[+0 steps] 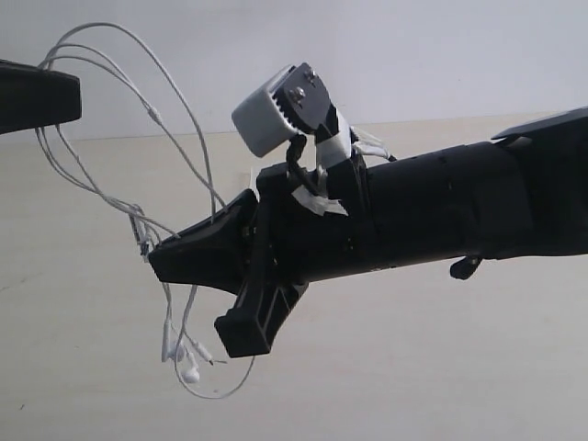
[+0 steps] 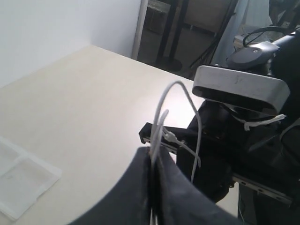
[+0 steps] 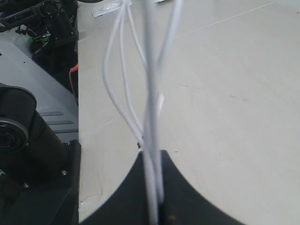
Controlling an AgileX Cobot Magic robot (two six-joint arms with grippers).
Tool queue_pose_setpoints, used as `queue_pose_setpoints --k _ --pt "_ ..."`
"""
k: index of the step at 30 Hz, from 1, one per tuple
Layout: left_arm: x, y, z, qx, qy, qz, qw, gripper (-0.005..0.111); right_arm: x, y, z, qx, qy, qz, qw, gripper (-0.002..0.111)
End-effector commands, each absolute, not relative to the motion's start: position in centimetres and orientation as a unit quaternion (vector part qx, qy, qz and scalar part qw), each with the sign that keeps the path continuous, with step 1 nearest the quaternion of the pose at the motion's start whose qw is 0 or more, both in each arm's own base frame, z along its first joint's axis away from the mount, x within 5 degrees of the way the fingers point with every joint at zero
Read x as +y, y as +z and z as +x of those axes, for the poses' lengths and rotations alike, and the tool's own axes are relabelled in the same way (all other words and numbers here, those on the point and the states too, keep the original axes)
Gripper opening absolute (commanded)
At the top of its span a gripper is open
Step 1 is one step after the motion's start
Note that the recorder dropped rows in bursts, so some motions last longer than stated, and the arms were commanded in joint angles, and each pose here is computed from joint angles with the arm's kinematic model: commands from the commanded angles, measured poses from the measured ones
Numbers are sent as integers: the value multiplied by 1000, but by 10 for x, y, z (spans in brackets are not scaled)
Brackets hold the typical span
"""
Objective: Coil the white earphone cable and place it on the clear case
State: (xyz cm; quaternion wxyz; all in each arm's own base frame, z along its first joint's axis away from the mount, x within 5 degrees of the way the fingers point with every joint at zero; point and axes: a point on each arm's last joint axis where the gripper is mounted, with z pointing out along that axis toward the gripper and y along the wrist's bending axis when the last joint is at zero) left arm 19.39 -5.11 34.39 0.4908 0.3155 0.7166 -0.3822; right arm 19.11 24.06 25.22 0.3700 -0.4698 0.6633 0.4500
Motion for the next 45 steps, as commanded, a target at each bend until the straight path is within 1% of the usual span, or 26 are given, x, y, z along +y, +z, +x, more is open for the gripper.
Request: queue_pose_setpoints --k 1,14,23,34,45 --pt "-51 347 192 721 -390 302 487 0 242 253 192 668 454 -461 369 0" --pt "-51 347 192 746 -433 234 449 0 235 267 193 675 425 -451 401 0" --pt "-49 347 195 752 -428 216 453 0 229 277 190 684 420 -436 407 0" --pt "-47 346 198 757 -413 203 464 0 217 301 182 674 404 -429 445 0" --pt "-47 346 199 760 -412 195 464 0 213 306 180 679 388 -427 454 0"
